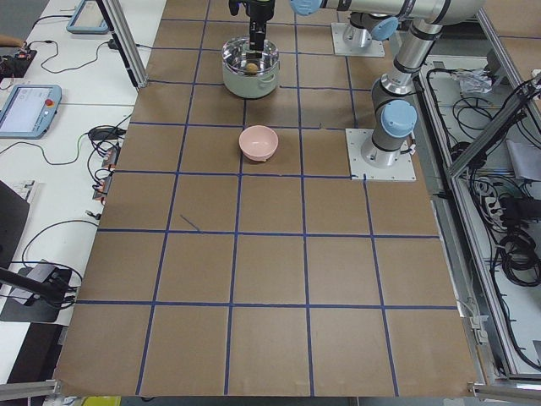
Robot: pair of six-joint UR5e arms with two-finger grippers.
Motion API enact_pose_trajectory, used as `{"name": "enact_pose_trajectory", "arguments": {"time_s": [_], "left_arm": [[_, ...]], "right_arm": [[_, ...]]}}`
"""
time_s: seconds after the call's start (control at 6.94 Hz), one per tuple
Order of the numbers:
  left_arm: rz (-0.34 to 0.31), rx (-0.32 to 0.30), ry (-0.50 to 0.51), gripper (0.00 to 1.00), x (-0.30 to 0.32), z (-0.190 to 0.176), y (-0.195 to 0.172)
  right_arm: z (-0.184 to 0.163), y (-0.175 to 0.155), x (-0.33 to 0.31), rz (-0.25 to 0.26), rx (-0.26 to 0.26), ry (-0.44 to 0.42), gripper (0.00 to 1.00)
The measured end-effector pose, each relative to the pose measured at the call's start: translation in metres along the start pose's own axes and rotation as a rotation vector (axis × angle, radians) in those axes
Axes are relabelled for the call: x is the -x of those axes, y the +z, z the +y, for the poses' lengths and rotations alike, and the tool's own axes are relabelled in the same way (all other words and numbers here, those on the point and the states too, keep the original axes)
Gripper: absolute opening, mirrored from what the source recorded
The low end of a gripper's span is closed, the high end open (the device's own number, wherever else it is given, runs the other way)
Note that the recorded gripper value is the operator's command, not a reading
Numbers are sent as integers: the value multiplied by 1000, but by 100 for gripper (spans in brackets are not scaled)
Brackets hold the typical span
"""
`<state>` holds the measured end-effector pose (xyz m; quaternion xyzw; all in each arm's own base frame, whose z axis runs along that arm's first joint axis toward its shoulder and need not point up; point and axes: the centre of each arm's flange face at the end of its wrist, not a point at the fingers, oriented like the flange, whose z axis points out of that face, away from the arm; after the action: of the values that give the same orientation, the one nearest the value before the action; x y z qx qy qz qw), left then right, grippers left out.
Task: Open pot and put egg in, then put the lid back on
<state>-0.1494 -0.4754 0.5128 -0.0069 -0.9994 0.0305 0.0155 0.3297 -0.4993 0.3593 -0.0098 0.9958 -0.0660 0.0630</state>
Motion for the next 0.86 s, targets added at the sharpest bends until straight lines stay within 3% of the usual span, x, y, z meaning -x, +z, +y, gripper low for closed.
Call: {"name": "enact_pose_trajectory", "arguments": {"time_s": [0.29,0.58,0.86], "left_arm": [[2,0,0,100,0,0,0],[3,1,0,100,0,0,0],[3,2,0,100,0,0,0]], "right_arm": [[-2,-1,0,-4,-15,-2,84],[-4,-3,-1,-3,-34,-9,85],[-24,-19,-44,41,-54,-67,89]]}}
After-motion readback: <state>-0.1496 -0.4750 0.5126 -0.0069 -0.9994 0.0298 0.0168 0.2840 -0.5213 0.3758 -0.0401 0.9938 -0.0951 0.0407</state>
